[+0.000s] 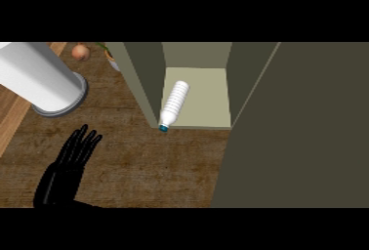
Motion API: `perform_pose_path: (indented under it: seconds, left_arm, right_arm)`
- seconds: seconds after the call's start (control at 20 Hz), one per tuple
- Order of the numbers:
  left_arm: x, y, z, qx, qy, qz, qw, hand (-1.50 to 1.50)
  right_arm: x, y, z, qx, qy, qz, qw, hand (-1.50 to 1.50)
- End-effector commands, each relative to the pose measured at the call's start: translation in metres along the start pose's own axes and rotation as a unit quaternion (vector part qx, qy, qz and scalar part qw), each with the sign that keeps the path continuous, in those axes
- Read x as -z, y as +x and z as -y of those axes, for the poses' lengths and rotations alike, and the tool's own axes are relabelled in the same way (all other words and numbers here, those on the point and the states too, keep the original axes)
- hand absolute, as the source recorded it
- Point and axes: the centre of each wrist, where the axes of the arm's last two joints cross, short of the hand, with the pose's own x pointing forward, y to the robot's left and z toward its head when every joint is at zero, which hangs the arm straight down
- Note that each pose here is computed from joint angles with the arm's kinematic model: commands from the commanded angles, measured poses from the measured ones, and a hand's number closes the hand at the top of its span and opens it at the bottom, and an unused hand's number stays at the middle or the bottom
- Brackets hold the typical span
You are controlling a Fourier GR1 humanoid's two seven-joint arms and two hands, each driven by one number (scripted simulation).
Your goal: Pick up the bottled water, place it into the cabinet and close the cabinet
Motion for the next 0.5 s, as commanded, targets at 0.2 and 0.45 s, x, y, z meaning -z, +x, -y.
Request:
perform_pose_path:
  seconds: [0.2,0.45]
  left_arm:
    - [-0.021,0.036,-0.022,0.041,-0.010,0.018,0.9990,-1.50]
    - [-0.027,0.058,-0.026,0.040,-0.020,0.025,0.9987,-1.50]
  right_arm:
    - [0.013,0.028,-0.063,-0.067,0.064,0.036,0.995,1.50]
    - [0.040,0.019,-0.078,-0.041,0.103,0.024,0.994,1.50]
